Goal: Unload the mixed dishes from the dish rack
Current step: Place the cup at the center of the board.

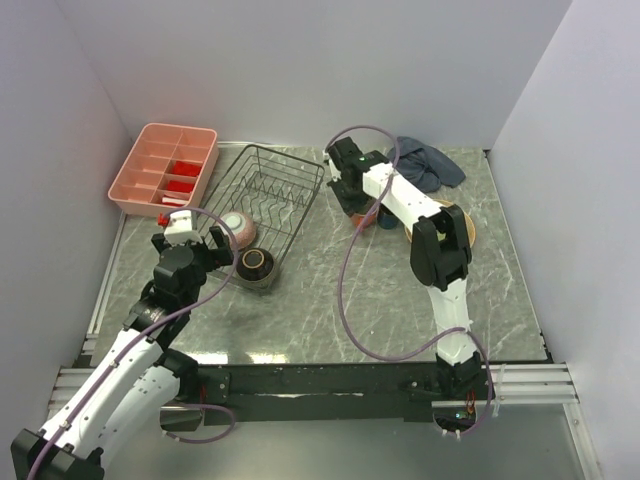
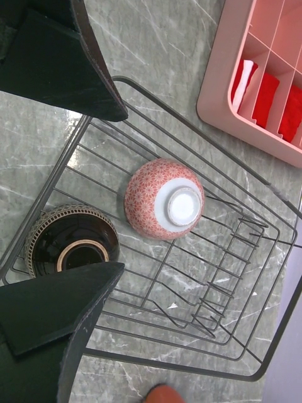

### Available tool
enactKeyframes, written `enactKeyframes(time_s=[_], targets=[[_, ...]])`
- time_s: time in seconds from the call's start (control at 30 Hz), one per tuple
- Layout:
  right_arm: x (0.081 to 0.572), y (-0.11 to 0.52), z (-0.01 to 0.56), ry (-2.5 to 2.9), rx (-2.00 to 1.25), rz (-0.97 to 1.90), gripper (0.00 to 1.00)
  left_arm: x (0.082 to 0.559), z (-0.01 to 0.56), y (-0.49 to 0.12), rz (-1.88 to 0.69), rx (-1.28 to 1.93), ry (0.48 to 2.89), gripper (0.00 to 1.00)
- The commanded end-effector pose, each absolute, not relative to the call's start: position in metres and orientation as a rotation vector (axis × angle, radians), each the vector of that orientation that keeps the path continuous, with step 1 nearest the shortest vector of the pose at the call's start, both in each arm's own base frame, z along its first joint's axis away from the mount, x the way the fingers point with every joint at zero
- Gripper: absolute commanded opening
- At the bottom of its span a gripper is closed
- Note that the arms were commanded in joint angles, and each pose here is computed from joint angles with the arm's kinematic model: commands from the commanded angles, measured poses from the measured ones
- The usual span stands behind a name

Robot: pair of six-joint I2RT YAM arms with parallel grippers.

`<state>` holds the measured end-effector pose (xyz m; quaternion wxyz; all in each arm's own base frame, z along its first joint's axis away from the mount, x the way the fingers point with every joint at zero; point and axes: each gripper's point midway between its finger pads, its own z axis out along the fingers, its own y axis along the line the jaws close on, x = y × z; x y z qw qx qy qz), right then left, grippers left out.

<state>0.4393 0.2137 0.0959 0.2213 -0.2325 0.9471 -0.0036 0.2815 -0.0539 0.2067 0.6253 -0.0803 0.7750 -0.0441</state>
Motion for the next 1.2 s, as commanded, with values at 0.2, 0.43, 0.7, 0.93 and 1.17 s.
enactKeyframes(time_s=[0.2, 0.43, 0.7, 0.93, 1.17], targets=[[0.454, 0.214, 0.119, 2.558, -0.611, -0.071, 0.35, 0.285, 0.221, -0.059, -0.134, -0.157, 1.739, 1.00], [0.444, 0.218, 0.156, 2.506, -0.551, 0.020, 0.66, 0.286, 0.217, -0.063, -0.149, -0.142, 1.758, 0.99], [0.416, 0.209, 0.218, 2.375, -0.447, 0.127, 0.87, 0.285, 0.204, -0.075, -0.189, -0.111, 1.833, 0.99], [0.379, 0.198, 0.260, 2.222, -0.389, 0.243, 0.96, 0.291, 0.207, -0.089, -0.258, -0.162, 1.926, 0.99], [0.340, 0.198, 0.247, 2.174, -0.370, 0.398, 1.00, 0.307, 0.205, -0.102, -0.389, -0.373, 1.958, 1.00]])
